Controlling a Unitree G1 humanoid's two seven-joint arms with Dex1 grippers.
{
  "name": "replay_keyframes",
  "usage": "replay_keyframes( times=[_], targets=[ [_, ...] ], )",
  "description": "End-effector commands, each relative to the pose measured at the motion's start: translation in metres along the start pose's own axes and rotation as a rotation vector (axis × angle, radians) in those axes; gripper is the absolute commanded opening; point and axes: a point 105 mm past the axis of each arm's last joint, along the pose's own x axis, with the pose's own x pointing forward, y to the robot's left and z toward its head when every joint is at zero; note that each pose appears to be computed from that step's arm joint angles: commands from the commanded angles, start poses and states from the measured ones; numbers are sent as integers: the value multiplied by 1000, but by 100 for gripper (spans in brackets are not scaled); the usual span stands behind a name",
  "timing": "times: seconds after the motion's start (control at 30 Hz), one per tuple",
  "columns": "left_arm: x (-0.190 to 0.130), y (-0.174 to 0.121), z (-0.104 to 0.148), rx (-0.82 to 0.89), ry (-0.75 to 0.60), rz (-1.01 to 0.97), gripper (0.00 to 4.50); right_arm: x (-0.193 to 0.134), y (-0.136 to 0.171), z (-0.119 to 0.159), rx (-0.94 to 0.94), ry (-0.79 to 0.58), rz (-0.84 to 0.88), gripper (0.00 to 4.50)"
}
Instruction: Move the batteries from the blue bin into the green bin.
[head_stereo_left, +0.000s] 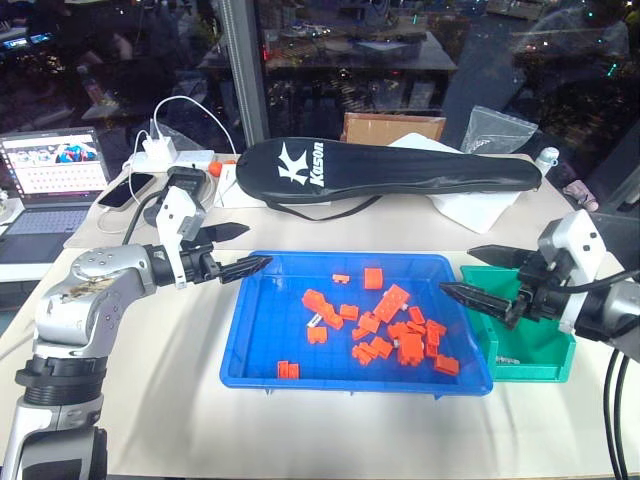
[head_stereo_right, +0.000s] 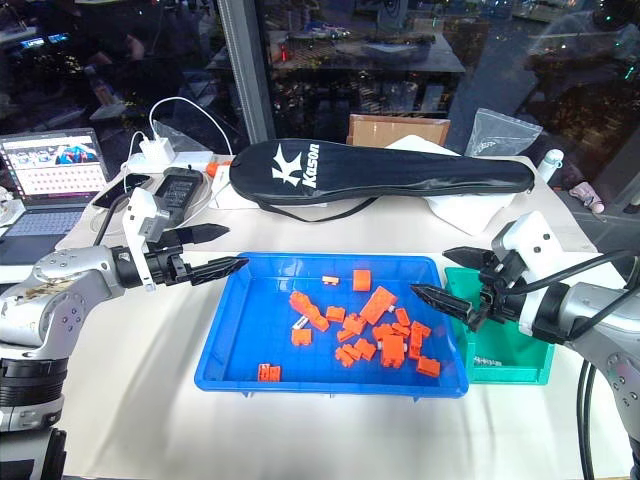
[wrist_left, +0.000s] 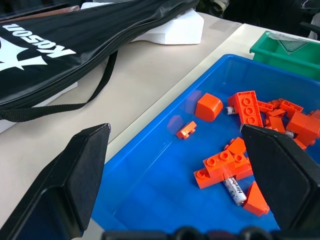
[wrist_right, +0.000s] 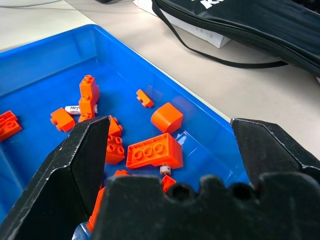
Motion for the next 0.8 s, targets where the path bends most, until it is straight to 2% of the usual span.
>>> replay_keyframes(
  times=[0.03,0.1,0.23,0.37,0.63,0.8],
  targets=[
    [2,1,15,50,-42,-7,450,-5,-3,8,-42,-10,-16,446],
    [5,-1,13,74,-8,-40,450,-5,-3,7,-44,12,-12,446],
    [6,-24,18,79,-11,-190,450,3,5,8,-78,55,61,446],
    [-2,-36,5,164,140,-292,450,26,25,6,-165,127,199,446],
    [-20,-24,-4,203,229,-259,450,79,54,11,-214,122,373,446],
    [-25,-22,-11,219,259,-231,450,126,73,0,-163,149,423,446]
  ],
)
